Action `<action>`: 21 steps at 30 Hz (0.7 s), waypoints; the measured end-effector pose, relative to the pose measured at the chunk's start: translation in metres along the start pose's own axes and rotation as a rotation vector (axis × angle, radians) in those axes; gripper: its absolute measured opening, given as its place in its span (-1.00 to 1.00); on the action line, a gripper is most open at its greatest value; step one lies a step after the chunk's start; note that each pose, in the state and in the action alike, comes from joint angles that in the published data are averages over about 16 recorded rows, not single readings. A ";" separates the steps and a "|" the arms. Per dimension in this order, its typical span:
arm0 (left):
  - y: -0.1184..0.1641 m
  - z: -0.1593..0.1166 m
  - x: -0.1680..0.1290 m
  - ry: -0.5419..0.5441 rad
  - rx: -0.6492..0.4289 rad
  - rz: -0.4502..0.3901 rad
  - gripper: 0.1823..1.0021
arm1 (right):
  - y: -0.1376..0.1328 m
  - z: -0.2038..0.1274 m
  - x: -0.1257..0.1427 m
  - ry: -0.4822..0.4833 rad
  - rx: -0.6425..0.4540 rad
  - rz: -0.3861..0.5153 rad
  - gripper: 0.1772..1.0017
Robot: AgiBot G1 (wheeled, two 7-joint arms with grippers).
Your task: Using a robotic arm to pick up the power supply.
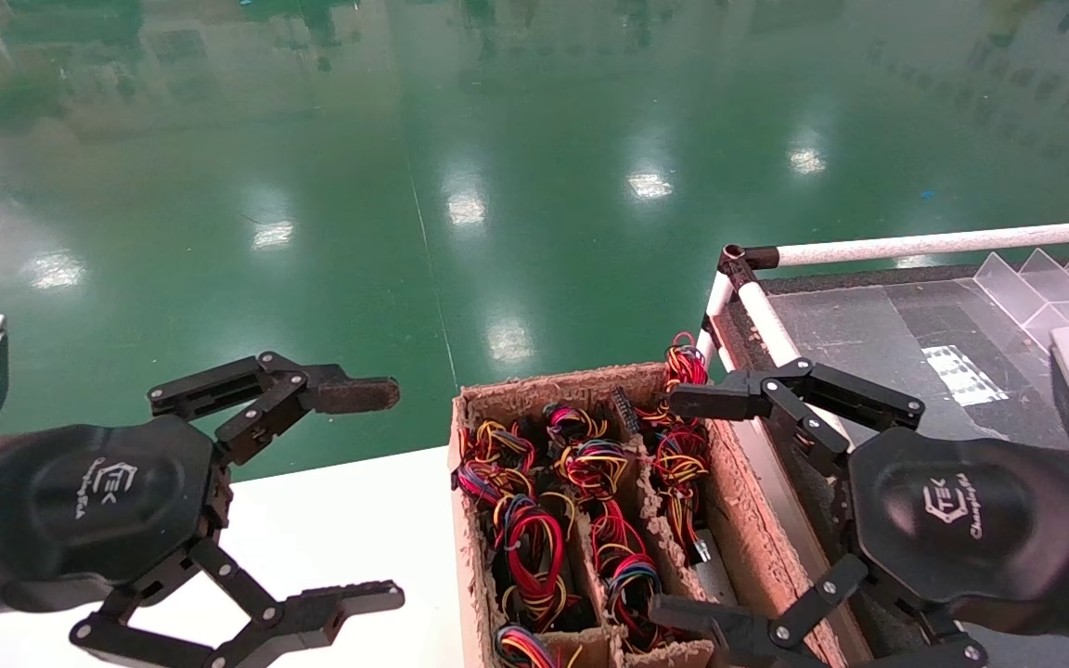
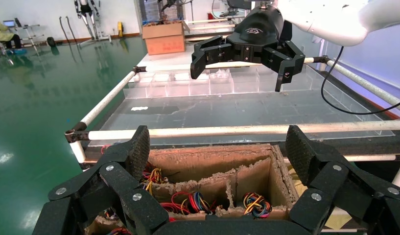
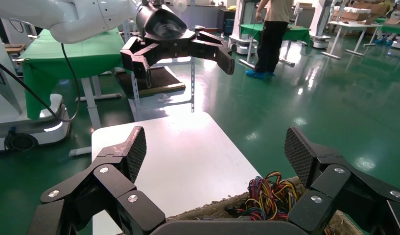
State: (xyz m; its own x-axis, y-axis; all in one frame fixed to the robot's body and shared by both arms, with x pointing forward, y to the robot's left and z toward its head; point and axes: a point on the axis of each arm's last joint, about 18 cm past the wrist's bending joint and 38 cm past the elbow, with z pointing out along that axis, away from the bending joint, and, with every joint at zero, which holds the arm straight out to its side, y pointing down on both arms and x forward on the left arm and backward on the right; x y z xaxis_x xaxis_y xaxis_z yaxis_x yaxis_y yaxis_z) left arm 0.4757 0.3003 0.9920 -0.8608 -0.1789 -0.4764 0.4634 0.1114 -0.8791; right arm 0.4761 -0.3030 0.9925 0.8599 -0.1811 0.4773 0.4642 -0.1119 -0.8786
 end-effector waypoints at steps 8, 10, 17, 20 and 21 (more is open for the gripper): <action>0.000 0.000 0.000 0.000 0.000 0.000 1.00 | 0.000 0.000 0.000 0.000 0.000 0.000 1.00; 0.000 0.000 0.000 0.000 0.000 0.000 1.00 | 0.000 0.000 0.000 0.000 0.000 0.000 1.00; 0.000 0.000 0.000 0.000 0.000 0.000 1.00 | 0.000 0.000 0.000 0.000 0.000 0.000 1.00; 0.000 0.000 0.000 0.000 0.000 0.000 1.00 | 0.000 0.000 0.000 0.000 0.000 0.000 1.00; 0.000 0.000 0.000 0.000 0.000 0.000 1.00 | 0.000 0.000 0.000 0.000 0.000 0.000 1.00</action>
State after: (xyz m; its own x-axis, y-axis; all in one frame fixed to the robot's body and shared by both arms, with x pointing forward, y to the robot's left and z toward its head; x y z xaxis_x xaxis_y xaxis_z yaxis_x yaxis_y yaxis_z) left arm 0.4757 0.3003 0.9920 -0.8608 -0.1789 -0.4764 0.4634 0.1114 -0.8791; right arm 0.4761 -0.3030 0.9925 0.8598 -0.1811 0.4773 0.4642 -0.1119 -0.8786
